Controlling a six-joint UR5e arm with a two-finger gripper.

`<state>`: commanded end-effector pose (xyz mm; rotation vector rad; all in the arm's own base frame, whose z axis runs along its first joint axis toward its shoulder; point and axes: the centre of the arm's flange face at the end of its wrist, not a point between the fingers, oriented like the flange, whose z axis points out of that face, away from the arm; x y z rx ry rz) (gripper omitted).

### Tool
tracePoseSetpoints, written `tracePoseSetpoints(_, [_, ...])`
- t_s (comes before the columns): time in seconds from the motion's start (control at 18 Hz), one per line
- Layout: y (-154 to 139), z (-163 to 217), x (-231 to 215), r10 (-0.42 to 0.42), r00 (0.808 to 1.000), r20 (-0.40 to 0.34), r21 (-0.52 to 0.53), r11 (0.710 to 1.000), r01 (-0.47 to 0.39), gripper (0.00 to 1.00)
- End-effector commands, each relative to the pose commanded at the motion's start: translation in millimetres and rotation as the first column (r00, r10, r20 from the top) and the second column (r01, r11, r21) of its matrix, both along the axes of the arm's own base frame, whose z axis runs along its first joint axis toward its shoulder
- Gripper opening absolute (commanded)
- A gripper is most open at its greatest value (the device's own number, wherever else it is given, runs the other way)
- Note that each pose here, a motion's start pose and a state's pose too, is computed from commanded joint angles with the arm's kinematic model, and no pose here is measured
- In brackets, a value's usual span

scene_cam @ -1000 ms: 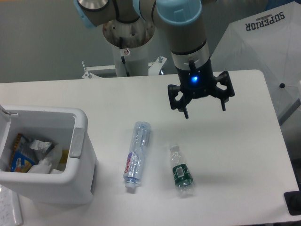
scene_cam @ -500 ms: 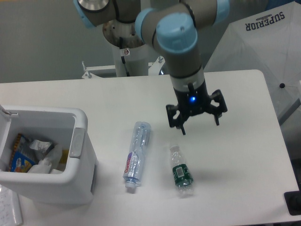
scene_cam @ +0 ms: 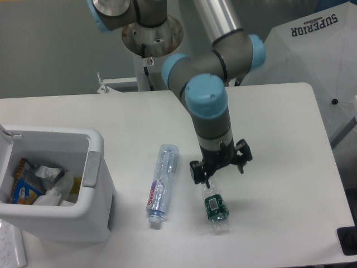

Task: Place the trash in the trash can
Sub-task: 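Lower the gripper around the green-labelled bottle and close on it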

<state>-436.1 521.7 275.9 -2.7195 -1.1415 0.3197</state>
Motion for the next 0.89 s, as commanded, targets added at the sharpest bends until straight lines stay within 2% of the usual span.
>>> tracePoseSetpoints(0.17, [14, -8, -12, 0.003, 1.0, -0.004, 0.03, 1.0, -0.002, 1.0])
tracePoseSetpoints(0.39, [20, -35, -20, -0.006, 1.0, -0.001, 0.024, 1.0, 0.006, 1.0])
tracePoseSetpoints(0.61, [25, -45, -21, -0.021, 1.0, -0.004, 0.023, 1.0, 0.021, 1.0])
tracePoseSetpoints(0.89, [32, -64, -18, -0.127, 0.992, -0.002, -0.013, 0.992, 0.127, 1.0])
